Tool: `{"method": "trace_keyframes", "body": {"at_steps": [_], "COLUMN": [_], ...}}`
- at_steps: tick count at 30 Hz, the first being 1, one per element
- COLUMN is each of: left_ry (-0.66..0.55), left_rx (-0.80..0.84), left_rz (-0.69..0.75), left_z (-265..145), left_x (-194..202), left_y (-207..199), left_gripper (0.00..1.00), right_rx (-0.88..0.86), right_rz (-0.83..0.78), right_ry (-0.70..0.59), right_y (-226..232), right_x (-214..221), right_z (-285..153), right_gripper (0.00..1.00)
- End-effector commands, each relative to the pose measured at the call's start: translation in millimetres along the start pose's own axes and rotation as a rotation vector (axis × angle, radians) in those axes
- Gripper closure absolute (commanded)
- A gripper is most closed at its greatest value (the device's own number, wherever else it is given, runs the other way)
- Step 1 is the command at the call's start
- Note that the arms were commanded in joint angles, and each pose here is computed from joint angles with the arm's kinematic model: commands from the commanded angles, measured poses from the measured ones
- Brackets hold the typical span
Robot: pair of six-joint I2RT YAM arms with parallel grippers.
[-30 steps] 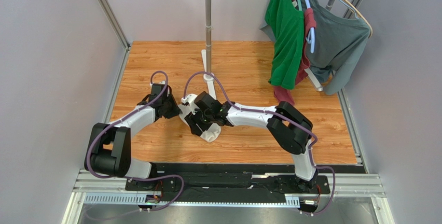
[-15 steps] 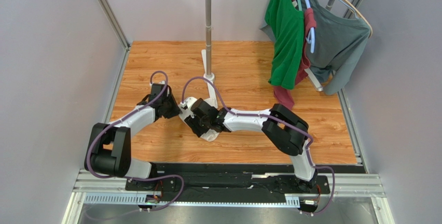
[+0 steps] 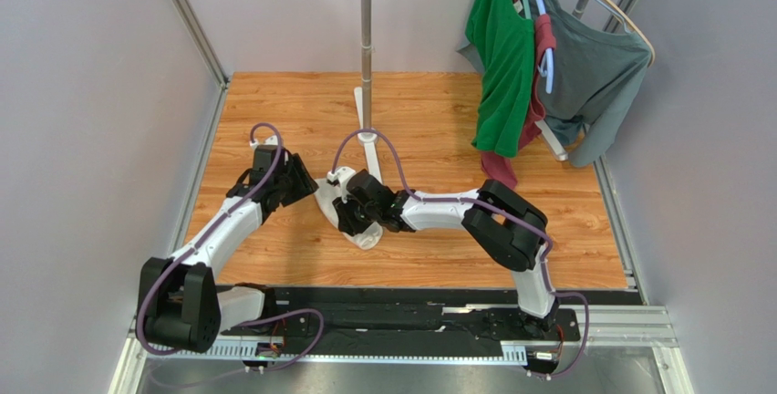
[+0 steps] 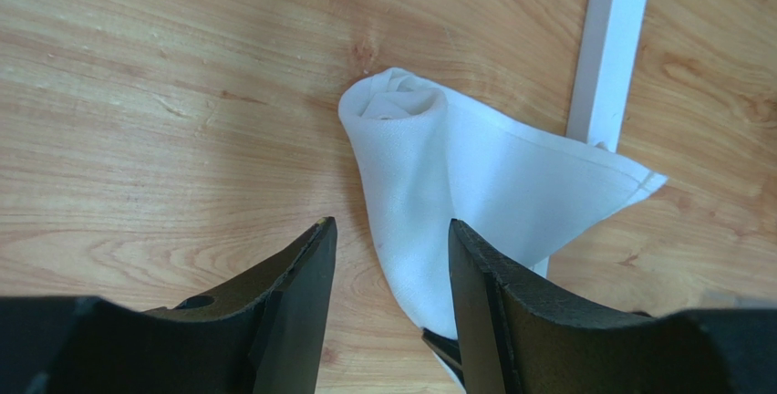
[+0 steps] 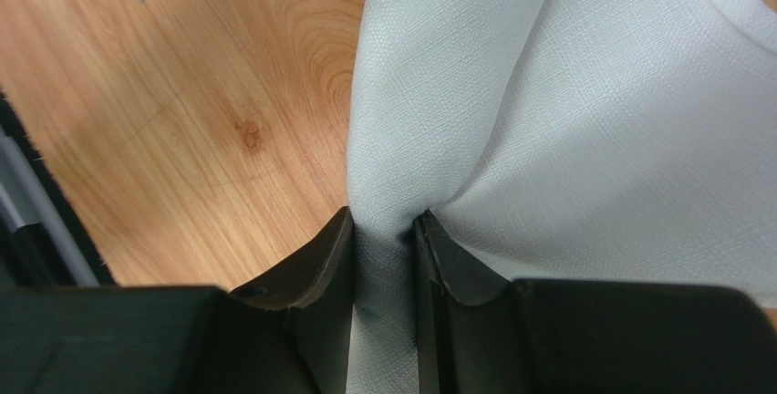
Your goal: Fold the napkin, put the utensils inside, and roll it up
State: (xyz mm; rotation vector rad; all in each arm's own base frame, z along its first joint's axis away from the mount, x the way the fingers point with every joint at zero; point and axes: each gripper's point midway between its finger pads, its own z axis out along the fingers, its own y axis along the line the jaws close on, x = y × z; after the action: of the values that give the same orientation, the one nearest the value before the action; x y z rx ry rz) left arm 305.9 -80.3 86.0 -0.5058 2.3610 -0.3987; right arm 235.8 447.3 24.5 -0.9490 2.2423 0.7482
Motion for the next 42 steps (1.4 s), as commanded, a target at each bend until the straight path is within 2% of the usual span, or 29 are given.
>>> {"method": "trace_keyframes", "body": {"at_steps": [1, 6, 14, 30, 33, 38, 41, 42], "left_ry": [-0.041, -0.034, -0.010, 0.072, 0.079, 0.088, 0.094, 0.095], "left_rx": [0.000, 0.042, 0.058, 0.012, 0.002, -0.038, -0.059, -0.067], "left_rz": [-0.010, -0.008, -0.010, -0.035, -0.040, -0.026, -0.010, -0.007], "left_z": [-10.2, -4.6, 6.1, 24.2, 25.6, 26.7, 27.5, 28.3], "left_x": [-6.5, 2.1, 11.1, 32.7, 34.2, 32.4, 31.7, 32.4], "left_y": [0.0, -2.0, -1.3, 11.5, 13.3, 18.5, 22.0, 23.9], "left_gripper": [0.43, 0.42, 0.42, 0.44, 0.47, 0.57, 0.60, 0.60], "right_rx": [-0.132, -0.286, -0.393, -0.443, -0.451, -0.469, -0.463, -0.460], "right_rz": [0.132, 0.215, 0.322, 0.425, 0.430, 0.422, 0.404, 0.390], "right_ry": [0.267, 0.275, 0.278, 0.298, 0.292, 0.276, 0.270, 0.268], "right_y": [-2.1, 5.3, -7.9, -21.2, -21.5, -17.6, -15.4, -15.5], "right_x": [88.1, 84.8, 76.5, 71.7, 67.6, 55.9, 44.9, 42.3], "right_z": [-2.3, -4.5, -2.3, 4.2, 3.6, -2.6, -11.0, -13.2], "right_gripper": [0.77, 0.78, 0.81, 0.82, 0.82, 0.74, 0.65, 0.58]}}
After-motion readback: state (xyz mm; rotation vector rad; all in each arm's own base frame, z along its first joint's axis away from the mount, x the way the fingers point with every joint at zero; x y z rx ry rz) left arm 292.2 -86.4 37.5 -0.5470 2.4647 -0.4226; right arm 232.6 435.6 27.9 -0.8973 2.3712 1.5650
